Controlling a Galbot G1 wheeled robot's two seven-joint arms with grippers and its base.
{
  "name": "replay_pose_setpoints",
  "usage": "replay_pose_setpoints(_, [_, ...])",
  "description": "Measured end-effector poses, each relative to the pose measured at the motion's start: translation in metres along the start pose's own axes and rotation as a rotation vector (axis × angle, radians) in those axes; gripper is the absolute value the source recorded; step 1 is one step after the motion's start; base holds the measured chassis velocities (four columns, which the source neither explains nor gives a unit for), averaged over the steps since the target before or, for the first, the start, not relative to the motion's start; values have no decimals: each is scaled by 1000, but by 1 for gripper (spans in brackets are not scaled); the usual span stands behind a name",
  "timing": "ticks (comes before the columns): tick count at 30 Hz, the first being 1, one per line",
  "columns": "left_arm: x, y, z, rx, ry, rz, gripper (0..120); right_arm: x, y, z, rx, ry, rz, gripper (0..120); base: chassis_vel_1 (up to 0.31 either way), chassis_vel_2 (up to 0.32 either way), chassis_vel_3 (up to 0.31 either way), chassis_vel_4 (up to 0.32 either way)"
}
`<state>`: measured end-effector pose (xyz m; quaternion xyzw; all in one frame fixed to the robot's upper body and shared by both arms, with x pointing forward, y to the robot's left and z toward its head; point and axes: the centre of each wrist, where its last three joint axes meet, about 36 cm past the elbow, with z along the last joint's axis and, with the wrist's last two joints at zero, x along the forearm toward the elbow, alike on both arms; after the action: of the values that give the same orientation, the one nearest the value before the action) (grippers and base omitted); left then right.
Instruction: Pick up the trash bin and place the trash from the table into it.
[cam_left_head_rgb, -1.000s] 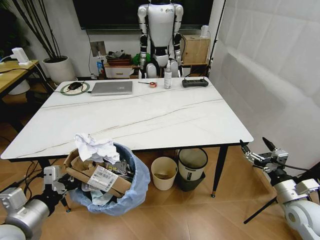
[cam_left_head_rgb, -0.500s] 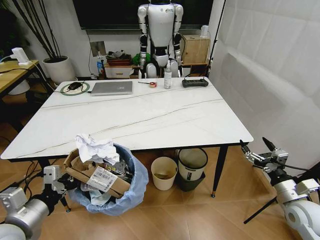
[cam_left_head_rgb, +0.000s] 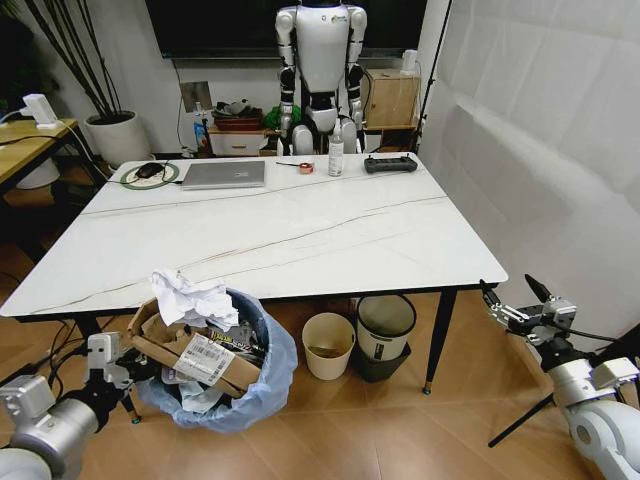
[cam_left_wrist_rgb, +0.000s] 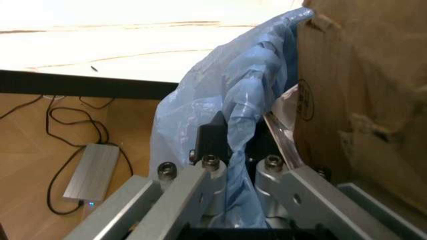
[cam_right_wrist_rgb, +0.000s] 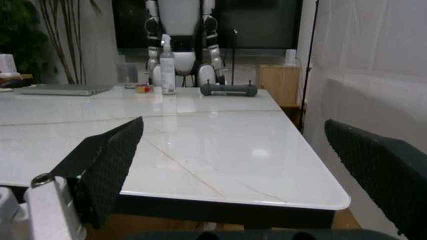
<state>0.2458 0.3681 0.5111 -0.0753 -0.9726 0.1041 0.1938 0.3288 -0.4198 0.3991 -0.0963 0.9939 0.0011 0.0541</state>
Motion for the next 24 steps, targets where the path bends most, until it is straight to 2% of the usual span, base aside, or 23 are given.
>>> replay_pose_setpoints(24, [0,1,1,-2,4,-7,0,0,0,0,0,0,0,100,0,0,0,0])
